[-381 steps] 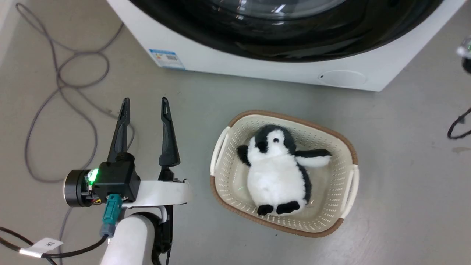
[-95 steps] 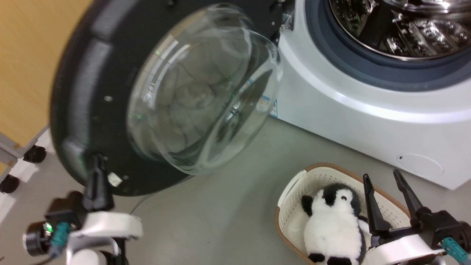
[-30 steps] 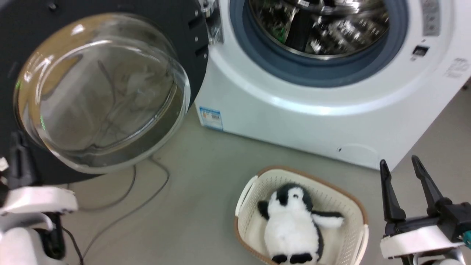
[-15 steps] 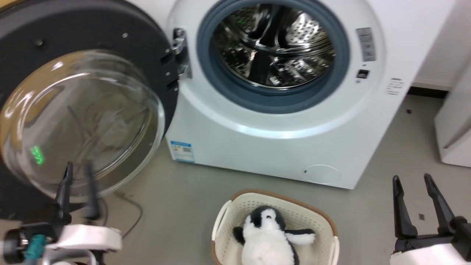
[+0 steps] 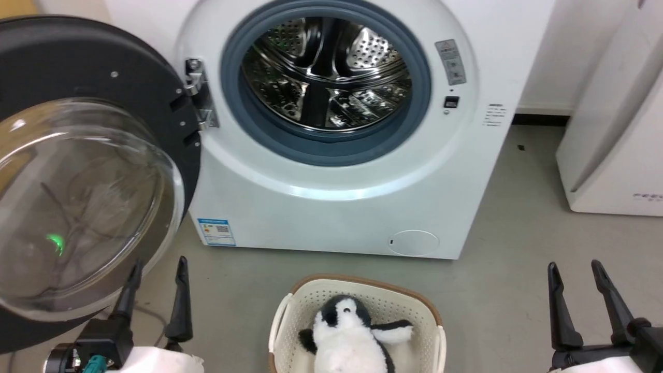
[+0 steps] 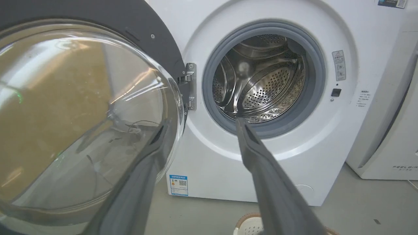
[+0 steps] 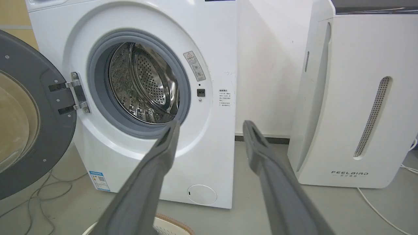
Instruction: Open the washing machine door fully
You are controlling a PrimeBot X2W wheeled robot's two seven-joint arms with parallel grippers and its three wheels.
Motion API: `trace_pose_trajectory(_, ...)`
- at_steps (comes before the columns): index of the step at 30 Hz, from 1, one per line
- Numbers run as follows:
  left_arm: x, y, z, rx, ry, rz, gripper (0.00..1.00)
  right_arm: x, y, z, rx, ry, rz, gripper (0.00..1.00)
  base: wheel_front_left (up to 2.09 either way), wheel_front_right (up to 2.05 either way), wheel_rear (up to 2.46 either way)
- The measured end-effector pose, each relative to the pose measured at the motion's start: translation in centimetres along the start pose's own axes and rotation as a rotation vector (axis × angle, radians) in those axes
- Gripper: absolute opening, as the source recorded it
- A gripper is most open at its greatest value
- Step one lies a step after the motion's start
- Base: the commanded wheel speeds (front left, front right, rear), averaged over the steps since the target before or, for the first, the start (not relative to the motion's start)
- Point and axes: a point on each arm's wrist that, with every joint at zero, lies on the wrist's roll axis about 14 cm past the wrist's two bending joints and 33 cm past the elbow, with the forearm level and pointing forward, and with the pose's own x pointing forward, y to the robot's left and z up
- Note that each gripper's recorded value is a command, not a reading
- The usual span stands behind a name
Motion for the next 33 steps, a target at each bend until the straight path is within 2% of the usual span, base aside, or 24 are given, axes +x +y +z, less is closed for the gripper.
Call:
trace_pose_trajectory(15,-0.2,-3.1,-3.7,-0.012,0.115,-0.061,1.00,-1.5,-1.2,-1.8,0.008,0.062,-0.042,1.00,0.00,0.00,0.00)
trace_pose_trajectory(16,-0.3,-3.1,-3.9,-0.013,0.122,-0.060,0.00,-1.5,-1.2,-1.8,0.007,0.064,-0.042,0.00,0.00,0.00,0.00)
trace_pose_trajectory(33,-0.1,-3.4,-4.1,-0.010,0.140,-0.068,0.00,-1.5,-1.0,-2.2,0.005,0.090,-0.035,0.00,0.00,0.00,0.00)
